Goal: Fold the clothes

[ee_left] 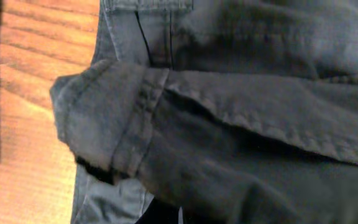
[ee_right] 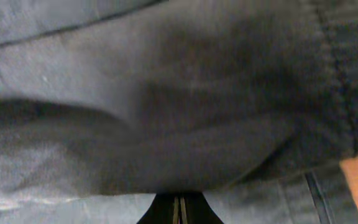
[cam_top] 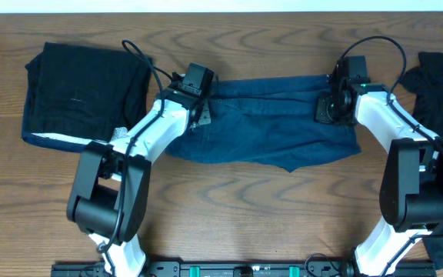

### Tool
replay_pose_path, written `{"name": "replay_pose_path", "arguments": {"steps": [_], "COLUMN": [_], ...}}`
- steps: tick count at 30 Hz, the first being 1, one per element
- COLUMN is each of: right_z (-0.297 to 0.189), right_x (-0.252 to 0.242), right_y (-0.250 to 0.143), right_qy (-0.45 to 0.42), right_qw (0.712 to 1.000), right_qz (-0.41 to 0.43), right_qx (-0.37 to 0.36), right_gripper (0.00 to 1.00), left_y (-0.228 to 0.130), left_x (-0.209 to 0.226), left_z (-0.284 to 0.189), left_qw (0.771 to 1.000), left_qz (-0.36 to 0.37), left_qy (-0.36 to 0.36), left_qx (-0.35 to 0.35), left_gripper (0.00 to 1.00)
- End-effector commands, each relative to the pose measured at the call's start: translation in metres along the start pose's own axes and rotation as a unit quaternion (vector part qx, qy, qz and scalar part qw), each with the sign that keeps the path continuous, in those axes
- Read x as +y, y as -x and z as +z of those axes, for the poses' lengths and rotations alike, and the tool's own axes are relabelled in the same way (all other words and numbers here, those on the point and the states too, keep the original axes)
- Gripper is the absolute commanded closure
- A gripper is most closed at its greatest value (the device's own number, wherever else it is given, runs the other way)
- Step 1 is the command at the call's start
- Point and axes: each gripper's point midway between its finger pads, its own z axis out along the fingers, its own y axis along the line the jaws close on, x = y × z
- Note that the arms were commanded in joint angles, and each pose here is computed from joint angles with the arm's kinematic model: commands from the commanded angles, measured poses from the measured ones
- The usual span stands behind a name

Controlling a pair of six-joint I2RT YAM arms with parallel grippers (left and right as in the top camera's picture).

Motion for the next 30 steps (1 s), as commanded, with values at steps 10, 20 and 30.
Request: {"name": "replay_pose_path", "arguments": {"steps": [10, 20, 30], "right_z": [0.010, 0.035, -0.015], "right_x": [0.013, 0.017, 0.027], "right_y": [0.049, 0.080, 0.104], "right_qy": [0.022, 0.026, 0.028], "right_qw": [0.993, 0.982, 0.966], "right_qz": [-0.033, -0.063, -0.108], "right_qx": [-0.110, -0.177, -0.231], "right_gripper": [0.94, 0.79, 0.54], "left_y": [0.026, 0.048, 0.070], "left_x": [0.001, 0.015, 0.047], "left_z": [0.013, 0.031, 0.015], "left_qw": [0.999, 0.995, 0.994], "left_qz": [-0.024, -0.048, -0.044], "left_qy": [-0.009, 0.003, 0.016], "left_qx": [-0.046, -0.082, -0.099], "left_gripper": [0.94, 0.94, 0.94]}}
